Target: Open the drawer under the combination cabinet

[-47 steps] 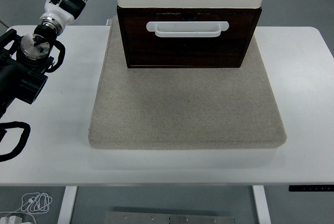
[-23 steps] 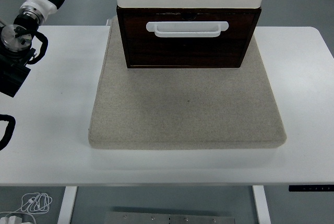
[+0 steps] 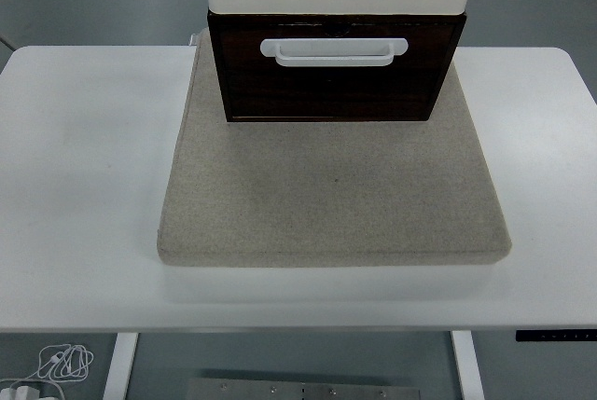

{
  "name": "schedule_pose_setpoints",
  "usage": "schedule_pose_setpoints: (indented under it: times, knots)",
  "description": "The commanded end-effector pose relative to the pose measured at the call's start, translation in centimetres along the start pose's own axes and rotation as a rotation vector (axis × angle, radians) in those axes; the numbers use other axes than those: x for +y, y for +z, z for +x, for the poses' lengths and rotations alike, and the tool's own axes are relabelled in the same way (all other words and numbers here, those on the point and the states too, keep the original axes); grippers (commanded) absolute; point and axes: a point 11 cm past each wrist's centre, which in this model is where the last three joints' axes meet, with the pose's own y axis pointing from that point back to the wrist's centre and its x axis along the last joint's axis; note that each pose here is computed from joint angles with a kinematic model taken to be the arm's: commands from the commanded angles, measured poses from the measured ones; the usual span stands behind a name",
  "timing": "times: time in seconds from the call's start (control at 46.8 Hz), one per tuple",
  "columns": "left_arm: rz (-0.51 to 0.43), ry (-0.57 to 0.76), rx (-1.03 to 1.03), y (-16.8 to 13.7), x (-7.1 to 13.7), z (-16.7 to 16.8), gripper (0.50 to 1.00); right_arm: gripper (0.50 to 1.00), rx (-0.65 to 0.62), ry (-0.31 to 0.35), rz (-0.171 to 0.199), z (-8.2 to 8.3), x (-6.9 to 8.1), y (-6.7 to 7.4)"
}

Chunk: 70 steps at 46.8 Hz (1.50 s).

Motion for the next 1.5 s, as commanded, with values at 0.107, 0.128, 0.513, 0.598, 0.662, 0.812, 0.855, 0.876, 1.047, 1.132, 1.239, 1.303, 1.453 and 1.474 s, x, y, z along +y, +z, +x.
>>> schedule_pose_setpoints:
  times: [0.107, 0.128, 0.513, 0.598, 0.662, 0.812, 0.855, 0.876, 1.047, 1.132, 1.239, 1.303, 1.453, 1.474]
  knots:
    - [-0.045, -0.122, -0.105, 4.2, -1.5, -4.1, 1.0, 0.926, 0.0, 0.0, 0.0, 0.0, 0.0, 0.0]
    - [-0.053, -0.14, -0.115, 4.7, -1.6, -4.6, 1.0, 0.926, 0.0, 0.0, 0.0, 0.0, 0.0, 0.0]
    - [-0.055, -0.453, -0.396, 7.2, -2.5, -17.0, 1.0, 0.926, 0.0, 0.0, 0.0, 0.0, 0.0, 0.0]
    - [-0.062, -0.489, -0.422, 6.5, -2.3, -19.8, 1.0, 0.926, 0.0, 0.0, 0.0, 0.0, 0.0, 0.0]
    - [-0.07, -0.521, -0.454, 6.3, -2.1, -21.8, 1.0, 0.926, 0.0, 0.0, 0.0, 0.0, 0.0, 0.0]
    - [-0.051, -0.638, -0.562, 4.6, -1.2, -26.6, 1.0, 0.926, 0.0, 0.0, 0.0, 0.0, 0.0, 0.0]
    - [-0.036, -0.667, -0.575, 3.6, -0.9, -27.7, 1.0, 0.926, 0.0, 0.0, 0.0, 0.0, 0.0, 0.0]
    - [-0.026, -0.679, -0.581, 3.0, -0.8, -28.1, 1.0, 0.926, 0.0, 0.0, 0.0, 0.0, 0.0, 0.0]
    - [0.031, -0.786, -0.653, 0.0, 1.0, -31.7, 1.0, 0.926, 0.0, 0.0, 0.002, 0.0, 0.0, 0.0]
    - [0.069, -0.838, -0.698, -1.6, 1.9, -33.1, 1.0, 0.926, 0.0, 0.0, 0.0, 0.0, 0.0, 0.0]
    - [0.105, -0.881, -0.759, -3.0, 2.7, -34.3, 1.0, 0.926, 0.0, 0.0, 0.0, 0.0, 0.0, 0.0]
    - [0.134, -0.908, -0.79, -4.0, 3.2, -34.8, 1.0, 0.926, 0.0, 0.0, 0.0, 0.0, 0.0, 0.0]
    - [0.203, -0.977, -0.85, -6.2, 4.9, -35.4, 1.0, 0.926, 0.0, 0.0, 0.0, 0.0, 0.0, 0.0]
    - [0.216, -0.989, -0.861, -6.6, 5.2, -35.4, 1.0, 0.926, 0.0, 0.0, 0.0, 0.0, 0.0, 0.0]
